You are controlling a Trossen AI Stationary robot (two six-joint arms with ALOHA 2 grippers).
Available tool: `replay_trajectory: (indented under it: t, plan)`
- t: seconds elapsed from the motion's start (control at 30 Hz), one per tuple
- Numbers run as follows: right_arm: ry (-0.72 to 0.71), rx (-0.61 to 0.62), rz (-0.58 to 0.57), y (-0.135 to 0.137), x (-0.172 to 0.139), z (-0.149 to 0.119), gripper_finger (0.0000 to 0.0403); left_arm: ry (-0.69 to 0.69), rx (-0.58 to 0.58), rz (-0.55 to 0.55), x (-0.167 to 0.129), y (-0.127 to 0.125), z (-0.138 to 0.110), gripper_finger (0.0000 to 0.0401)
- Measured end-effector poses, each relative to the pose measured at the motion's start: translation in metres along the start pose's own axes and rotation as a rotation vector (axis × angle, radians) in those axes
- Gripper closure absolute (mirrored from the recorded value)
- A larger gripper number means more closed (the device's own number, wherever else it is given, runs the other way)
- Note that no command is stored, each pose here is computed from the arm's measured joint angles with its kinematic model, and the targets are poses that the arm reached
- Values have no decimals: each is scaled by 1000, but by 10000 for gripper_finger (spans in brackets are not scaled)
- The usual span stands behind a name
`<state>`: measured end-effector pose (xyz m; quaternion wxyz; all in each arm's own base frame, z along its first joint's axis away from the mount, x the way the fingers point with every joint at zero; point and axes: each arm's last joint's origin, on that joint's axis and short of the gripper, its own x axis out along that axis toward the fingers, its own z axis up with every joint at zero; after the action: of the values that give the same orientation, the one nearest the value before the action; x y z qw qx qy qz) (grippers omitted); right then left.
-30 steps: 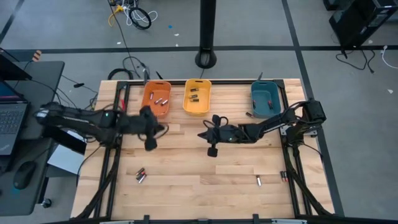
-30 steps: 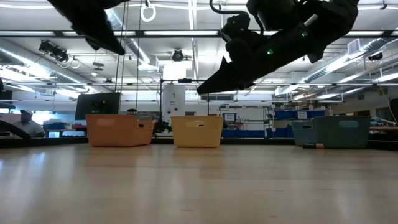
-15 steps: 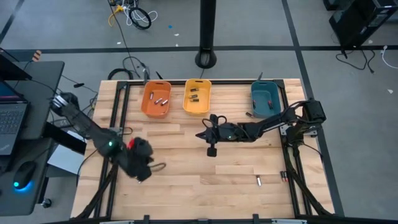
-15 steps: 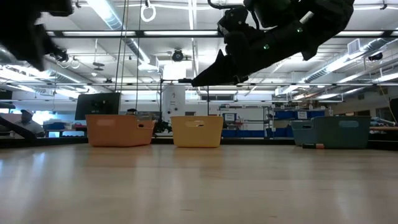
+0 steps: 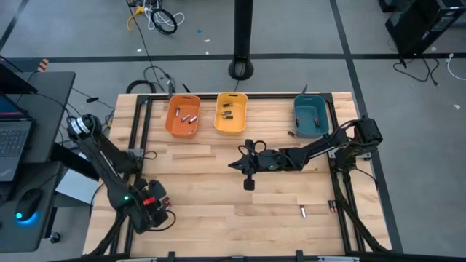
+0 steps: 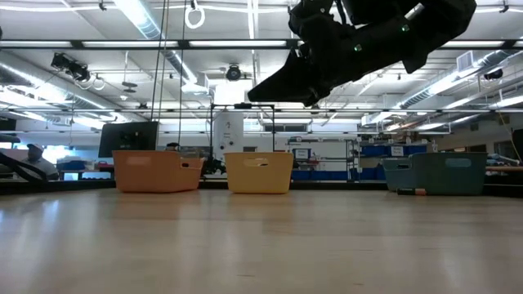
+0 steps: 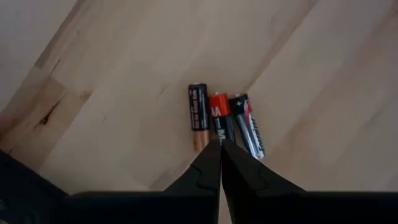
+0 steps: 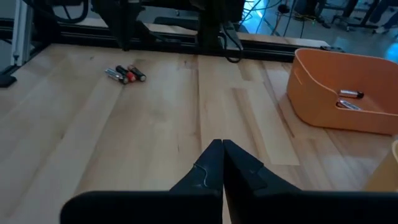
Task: Sort batteries
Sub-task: Put the black battery into the yellow bin
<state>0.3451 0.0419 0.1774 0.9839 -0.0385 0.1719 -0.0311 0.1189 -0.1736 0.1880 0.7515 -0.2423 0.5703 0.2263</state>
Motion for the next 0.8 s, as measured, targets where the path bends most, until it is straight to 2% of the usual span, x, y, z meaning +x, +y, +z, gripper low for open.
replay_trajectory:
  t: [0.23,0.6,0.8]
  plan:
    - [0,-1,-6,1,0,0,392,15,-30,14,2,-1,5,367]
    - [0,-2,-9,0,0,0,392,19,-55,29,13,6,5,264]
    - [-1,-4,-9,0,0,0,392,47,-70,42,25,13,2,249]
